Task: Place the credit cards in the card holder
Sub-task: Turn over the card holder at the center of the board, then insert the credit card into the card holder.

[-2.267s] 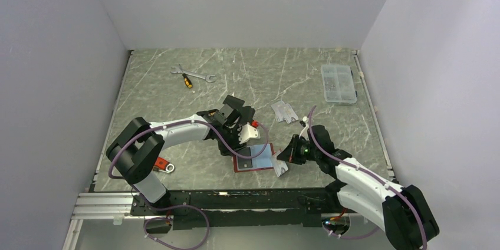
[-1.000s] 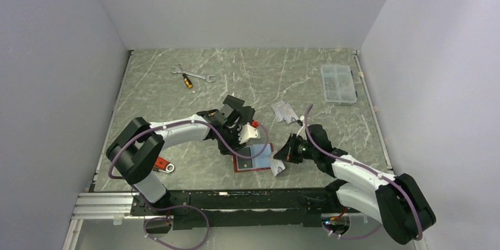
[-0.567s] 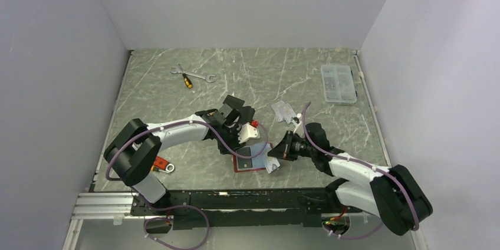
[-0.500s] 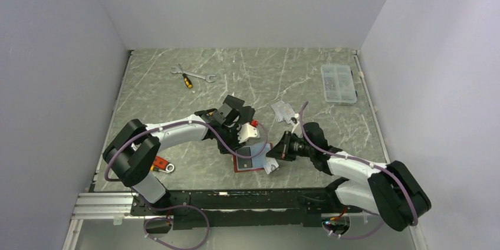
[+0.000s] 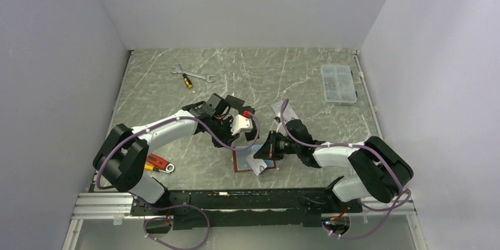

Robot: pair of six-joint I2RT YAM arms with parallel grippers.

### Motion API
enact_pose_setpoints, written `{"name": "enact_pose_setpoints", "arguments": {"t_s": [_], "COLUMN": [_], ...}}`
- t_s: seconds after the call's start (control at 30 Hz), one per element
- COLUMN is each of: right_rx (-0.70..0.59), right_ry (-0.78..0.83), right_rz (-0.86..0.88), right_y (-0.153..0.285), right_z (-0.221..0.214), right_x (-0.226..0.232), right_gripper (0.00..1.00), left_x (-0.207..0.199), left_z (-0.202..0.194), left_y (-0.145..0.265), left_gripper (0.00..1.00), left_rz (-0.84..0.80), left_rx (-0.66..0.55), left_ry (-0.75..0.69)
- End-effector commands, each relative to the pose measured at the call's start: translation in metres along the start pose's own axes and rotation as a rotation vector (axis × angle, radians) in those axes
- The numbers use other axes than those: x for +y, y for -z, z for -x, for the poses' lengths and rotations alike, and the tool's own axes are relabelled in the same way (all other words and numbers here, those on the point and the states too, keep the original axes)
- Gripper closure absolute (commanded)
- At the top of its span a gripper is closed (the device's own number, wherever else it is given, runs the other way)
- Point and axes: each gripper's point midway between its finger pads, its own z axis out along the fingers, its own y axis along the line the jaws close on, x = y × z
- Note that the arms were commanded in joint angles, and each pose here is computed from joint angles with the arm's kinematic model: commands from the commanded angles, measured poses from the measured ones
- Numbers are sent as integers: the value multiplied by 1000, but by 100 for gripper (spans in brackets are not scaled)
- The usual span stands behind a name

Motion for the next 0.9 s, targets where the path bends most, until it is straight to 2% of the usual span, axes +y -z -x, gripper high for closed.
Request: {"name": "enact_pose_setpoints", "arguments": {"t_s": [0.0,0.17,0.5,0.87], "right_rx": [-57,-105,-293,-381], "right_ry": [45,55,21,19], "right_rz": [41,-9,66,-3], "right_y": [-5,-3,0,-3], "right_z": [17,32,56,54], "right_x": [16,6,1,-14], "right_gripper": [100,100,100,100], "left_x": [-6,-22,-58,-63], "left_z": [18,26,17,13], "left_y": [15,13,-15,-30], "left_gripper": [66,65,65,66], "left_rz": [-24,-64,-74,-5], "left_rx": [-72,-95,-82,-45], "left_ry": [-85,-185,-475,-589]}}
